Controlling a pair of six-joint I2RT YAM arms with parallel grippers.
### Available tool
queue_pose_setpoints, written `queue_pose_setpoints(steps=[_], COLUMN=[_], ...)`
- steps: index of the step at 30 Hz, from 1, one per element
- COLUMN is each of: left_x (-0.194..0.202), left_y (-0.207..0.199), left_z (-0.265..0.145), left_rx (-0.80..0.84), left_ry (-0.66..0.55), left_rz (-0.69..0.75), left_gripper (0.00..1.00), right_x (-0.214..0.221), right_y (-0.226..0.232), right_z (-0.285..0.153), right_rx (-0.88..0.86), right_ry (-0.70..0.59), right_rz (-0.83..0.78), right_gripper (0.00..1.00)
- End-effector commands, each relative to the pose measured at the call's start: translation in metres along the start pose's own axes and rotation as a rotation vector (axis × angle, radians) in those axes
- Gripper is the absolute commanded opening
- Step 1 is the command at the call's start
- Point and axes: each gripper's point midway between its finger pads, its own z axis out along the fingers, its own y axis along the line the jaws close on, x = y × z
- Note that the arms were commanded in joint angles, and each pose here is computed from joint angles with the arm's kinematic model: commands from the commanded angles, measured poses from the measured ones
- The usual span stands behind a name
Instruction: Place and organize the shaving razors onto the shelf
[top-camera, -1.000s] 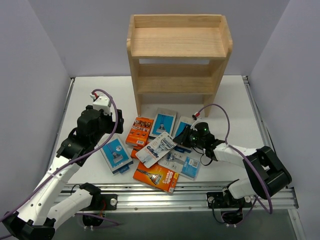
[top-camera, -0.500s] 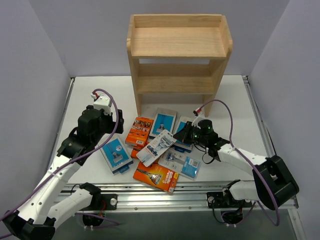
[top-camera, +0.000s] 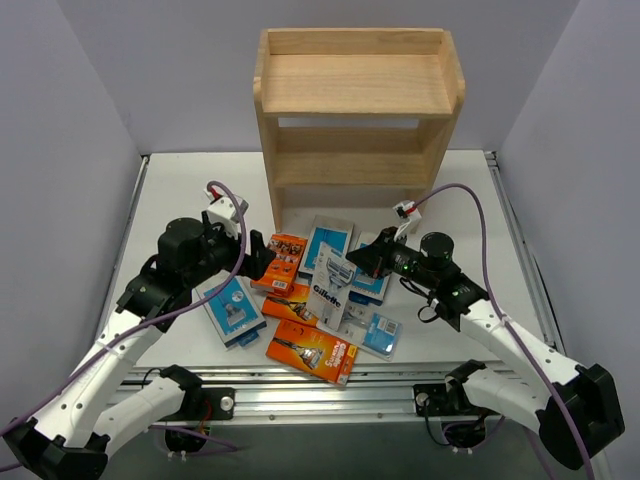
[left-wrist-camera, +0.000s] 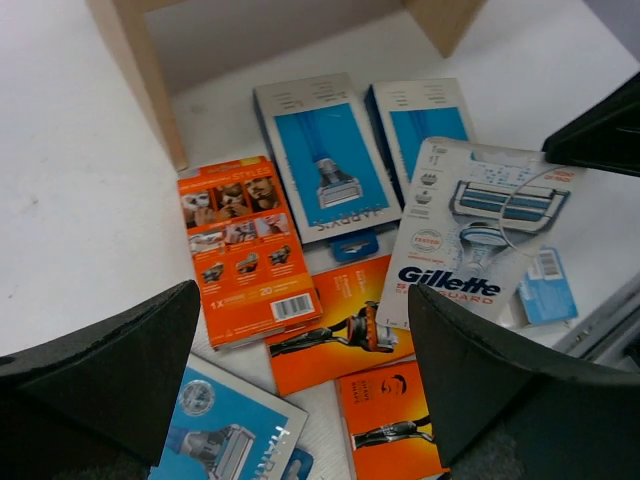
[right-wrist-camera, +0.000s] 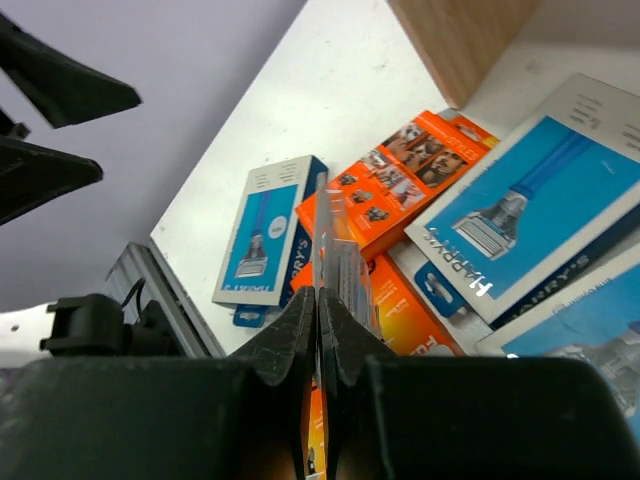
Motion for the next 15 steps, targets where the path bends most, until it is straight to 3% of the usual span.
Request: queue_pose_setpoints(steps=[1,15], left_x=[-0.022,-0.015], left_y=[-0.04,-0.092], left_z=[-0.008,-0.022], left_rx=[0.201,0.475], left_ry=[-0.092,-0.1], left_rz=[0.044,0.11], left_gripper=[0.94,0.94], right_x=[-0.021,-0.031], right_y=[0.044,0.103], right_z=[-0.011,-0.04], right_rx=[-0.172,-0.411], right_ry=[-0.034,-0.047], right_rz=[-0.109,-0.187], right_gripper=[0.0,0.0])
